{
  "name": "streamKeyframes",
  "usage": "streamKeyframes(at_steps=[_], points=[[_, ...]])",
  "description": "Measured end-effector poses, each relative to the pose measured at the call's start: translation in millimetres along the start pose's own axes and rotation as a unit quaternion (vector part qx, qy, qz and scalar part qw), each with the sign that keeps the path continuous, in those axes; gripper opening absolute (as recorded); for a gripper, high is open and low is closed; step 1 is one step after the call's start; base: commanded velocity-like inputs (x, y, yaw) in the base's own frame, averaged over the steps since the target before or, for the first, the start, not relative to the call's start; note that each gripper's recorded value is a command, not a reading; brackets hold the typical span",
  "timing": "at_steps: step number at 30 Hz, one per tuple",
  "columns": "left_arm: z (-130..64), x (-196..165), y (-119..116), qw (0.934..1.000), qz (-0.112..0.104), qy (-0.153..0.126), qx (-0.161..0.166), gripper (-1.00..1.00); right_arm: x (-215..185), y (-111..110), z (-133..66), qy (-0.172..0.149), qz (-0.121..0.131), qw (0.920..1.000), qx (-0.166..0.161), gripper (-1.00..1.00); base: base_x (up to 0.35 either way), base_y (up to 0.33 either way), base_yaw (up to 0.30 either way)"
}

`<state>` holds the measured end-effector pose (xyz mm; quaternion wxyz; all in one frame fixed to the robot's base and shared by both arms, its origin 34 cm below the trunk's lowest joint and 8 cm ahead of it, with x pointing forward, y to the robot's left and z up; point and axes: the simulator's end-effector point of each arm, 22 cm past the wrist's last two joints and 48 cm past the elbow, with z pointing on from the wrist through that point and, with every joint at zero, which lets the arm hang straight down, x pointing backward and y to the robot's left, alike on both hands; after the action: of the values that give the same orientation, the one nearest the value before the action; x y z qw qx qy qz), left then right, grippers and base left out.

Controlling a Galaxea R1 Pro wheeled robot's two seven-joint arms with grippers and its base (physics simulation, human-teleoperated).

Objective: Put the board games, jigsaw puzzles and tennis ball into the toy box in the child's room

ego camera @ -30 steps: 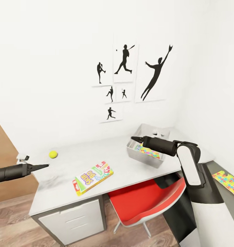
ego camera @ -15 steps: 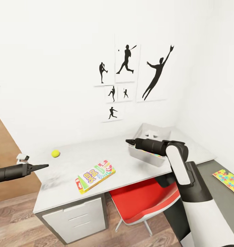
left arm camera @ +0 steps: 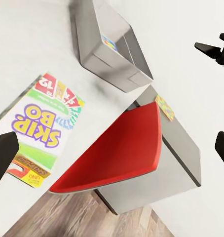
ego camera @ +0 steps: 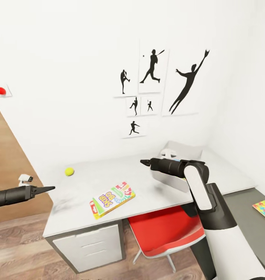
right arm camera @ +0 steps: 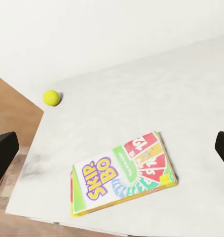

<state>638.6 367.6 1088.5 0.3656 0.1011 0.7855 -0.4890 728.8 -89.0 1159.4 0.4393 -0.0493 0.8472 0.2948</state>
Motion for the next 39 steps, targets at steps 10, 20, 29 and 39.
streamKeyframes(at_steps=[10,20,29,39], points=[[2.4,3.6,5.2,1.0,-0.006,0.003,-0.001,1.0,5.7,-4.2,5.7,0.006,0.002,1.0,0.003,1.0,0.064,-0.063,0.149],[5.4,8.3,11.9,0.9999,-0.014,0.007,-0.002,1.0,32.1,-25.5,23.7,0.041,0.022,0.9988,0.018,1.0,-0.028,0.075,0.014],[7.7,13.0,17.7,0.9997,-0.02,0.01,-0.004,1.0,47.2,-44.6,33.8,0.061,0.031,0.9967,0.042,1.0,-0.032,0.054,0.0],[10.5,18.5,24.0,0.9995,-0.028,0.014,-0.005,1.0,54.2,-53.4,39.8,0.069,0.035,0.9956,0.052,1.0,0.06,-0.046,0.003]])
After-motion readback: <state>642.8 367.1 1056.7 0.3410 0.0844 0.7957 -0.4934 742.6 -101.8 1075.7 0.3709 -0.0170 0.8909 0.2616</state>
